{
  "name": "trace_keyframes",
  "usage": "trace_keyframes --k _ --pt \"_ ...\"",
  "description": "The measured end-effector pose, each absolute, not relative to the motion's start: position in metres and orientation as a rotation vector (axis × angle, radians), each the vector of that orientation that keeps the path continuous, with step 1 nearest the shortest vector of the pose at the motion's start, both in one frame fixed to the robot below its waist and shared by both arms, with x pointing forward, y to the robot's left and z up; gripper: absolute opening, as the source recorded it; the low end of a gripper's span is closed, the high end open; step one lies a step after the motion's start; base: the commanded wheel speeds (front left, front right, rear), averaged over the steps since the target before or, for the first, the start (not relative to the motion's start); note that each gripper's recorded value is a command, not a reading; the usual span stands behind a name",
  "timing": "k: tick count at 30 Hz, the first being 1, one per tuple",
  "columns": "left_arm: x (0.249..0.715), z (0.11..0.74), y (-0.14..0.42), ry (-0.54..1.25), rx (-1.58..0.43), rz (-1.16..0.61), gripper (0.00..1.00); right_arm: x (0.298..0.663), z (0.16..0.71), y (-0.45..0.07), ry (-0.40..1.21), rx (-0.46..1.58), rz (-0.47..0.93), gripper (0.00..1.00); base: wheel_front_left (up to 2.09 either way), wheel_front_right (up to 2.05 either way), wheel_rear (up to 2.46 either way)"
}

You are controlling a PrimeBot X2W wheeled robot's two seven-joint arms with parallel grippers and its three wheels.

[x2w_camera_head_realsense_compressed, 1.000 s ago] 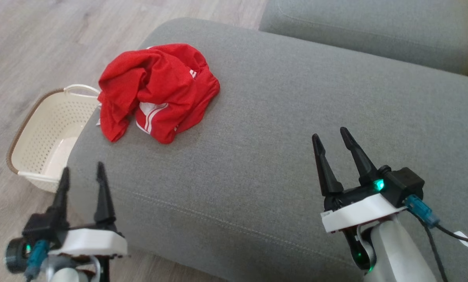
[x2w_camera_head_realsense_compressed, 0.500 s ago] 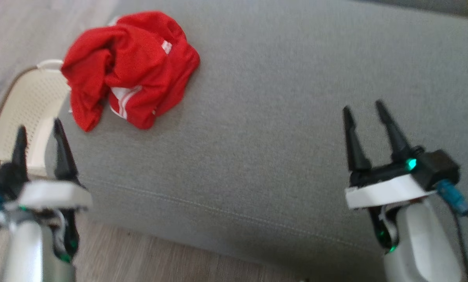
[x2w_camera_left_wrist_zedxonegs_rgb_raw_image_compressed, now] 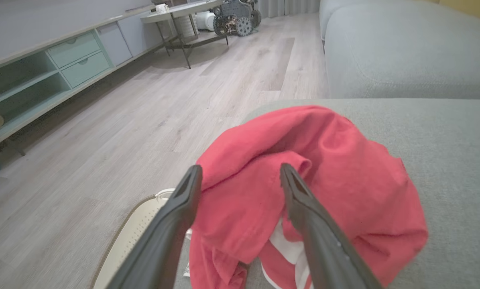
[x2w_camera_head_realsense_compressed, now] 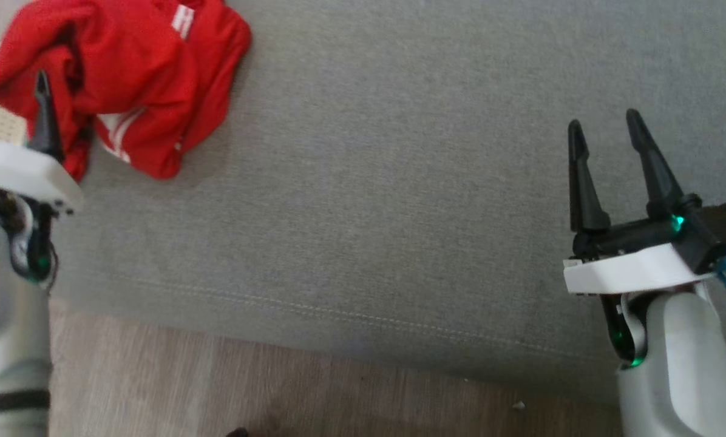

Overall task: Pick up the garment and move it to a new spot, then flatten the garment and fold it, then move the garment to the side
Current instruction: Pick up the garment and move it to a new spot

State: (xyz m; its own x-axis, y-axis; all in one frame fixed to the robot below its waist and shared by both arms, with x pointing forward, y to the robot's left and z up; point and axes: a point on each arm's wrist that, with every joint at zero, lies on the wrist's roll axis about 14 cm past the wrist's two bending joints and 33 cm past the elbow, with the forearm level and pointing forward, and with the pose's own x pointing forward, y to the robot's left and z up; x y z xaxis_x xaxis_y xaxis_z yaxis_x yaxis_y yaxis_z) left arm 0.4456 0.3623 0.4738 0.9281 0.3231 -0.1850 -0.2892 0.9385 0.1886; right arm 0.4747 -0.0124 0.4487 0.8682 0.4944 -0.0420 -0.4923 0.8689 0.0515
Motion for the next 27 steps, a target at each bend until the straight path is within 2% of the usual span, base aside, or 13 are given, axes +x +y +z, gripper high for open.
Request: trace_keyframes --k 15,17,21,27 --pt "0.499 0.441 0.364 0.368 0.276 0.245 1.00 0.479 0.436 -0.049 0.079 0.022 0.425 1.00 0.00 0.00 0.00" --pt "0.503 0.435 0.363 0.391 0.278 0.238 0.00 0.480 0.434 -0.050 0.079 0.023 0.421 1.00 0.00 0.00 0.00" --pt "0.512 0.447 0.360 0.315 0.278 0.230 0.00 0.482 0.438 -0.052 0.064 0.020 0.415 1.00 0.00 0.00 0.00" --pt "0.525 0.510 0.359 0.085 0.250 0.260 0.00 0.478 0.451 -0.055 0.033 0.030 0.408 1.00 0.00 0.00 0.00"
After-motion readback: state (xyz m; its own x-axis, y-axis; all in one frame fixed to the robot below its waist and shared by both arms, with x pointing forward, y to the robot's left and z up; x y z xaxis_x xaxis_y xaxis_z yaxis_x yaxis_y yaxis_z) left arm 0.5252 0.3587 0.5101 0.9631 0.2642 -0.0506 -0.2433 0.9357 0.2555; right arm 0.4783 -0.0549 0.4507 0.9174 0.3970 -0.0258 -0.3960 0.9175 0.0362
